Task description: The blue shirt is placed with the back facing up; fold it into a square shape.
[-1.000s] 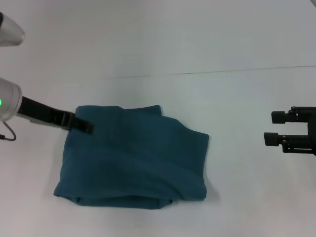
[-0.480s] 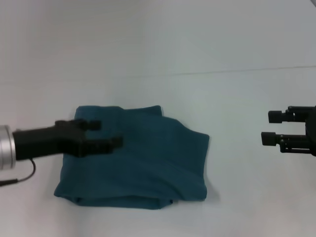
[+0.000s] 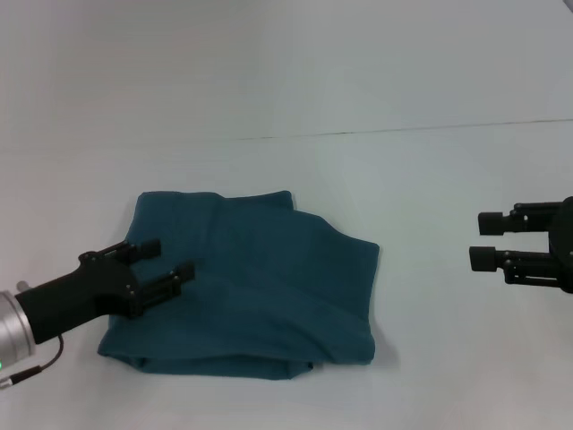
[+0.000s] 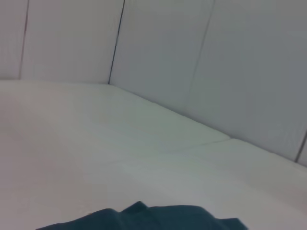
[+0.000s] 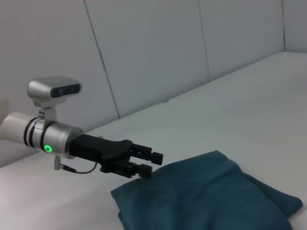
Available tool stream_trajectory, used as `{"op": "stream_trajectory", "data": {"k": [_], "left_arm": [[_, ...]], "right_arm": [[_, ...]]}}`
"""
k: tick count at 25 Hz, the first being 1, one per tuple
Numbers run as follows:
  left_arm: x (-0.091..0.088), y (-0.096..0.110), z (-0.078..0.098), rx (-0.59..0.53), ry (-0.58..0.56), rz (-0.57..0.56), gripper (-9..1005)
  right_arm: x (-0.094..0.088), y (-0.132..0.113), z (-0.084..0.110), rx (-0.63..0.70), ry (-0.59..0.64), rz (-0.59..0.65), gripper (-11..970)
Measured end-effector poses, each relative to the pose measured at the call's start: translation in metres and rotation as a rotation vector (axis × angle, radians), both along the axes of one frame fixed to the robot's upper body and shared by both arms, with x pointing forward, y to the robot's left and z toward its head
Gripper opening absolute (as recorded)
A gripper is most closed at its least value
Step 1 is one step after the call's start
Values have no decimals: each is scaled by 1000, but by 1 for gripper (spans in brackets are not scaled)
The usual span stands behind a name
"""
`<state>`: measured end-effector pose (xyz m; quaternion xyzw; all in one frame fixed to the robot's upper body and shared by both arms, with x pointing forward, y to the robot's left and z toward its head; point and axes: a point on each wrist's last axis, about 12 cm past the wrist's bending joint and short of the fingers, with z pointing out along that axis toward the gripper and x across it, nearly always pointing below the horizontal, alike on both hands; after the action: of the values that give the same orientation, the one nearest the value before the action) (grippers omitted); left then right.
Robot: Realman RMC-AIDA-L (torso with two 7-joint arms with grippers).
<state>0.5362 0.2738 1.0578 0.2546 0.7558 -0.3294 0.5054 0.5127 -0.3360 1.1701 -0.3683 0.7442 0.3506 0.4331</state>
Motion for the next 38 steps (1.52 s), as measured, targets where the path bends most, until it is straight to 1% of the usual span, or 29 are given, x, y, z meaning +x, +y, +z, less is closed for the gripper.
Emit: {"op": "stream_trajectory", "data": {"k": [3,9,15,21,31,35,38], "left_arm": [[-2,-4,-8,26,-36,6,733],[-8,-10,-20,79,-88,-27,556],[-12,-13,-35,144,-93,-15,320],[-14,-17,-44,186,-98,-16,85],[-20,-18,-49,201,-122,-22,79],[-20,-15,-45,164,-140,12,80],[-21,-10,-38,111,-178,39,81]], "right_arm": [[0,1,0,-1,1,6,585],[0,1,0,0,1,5,423],[1,1,2,4,-2,5,423],[3,2,4,5,-8,7,424],[5,3,6,6,-12,11,424],[5,3,6,6,-11,11,424],[5,3,6,13,-15,9,423]]}}
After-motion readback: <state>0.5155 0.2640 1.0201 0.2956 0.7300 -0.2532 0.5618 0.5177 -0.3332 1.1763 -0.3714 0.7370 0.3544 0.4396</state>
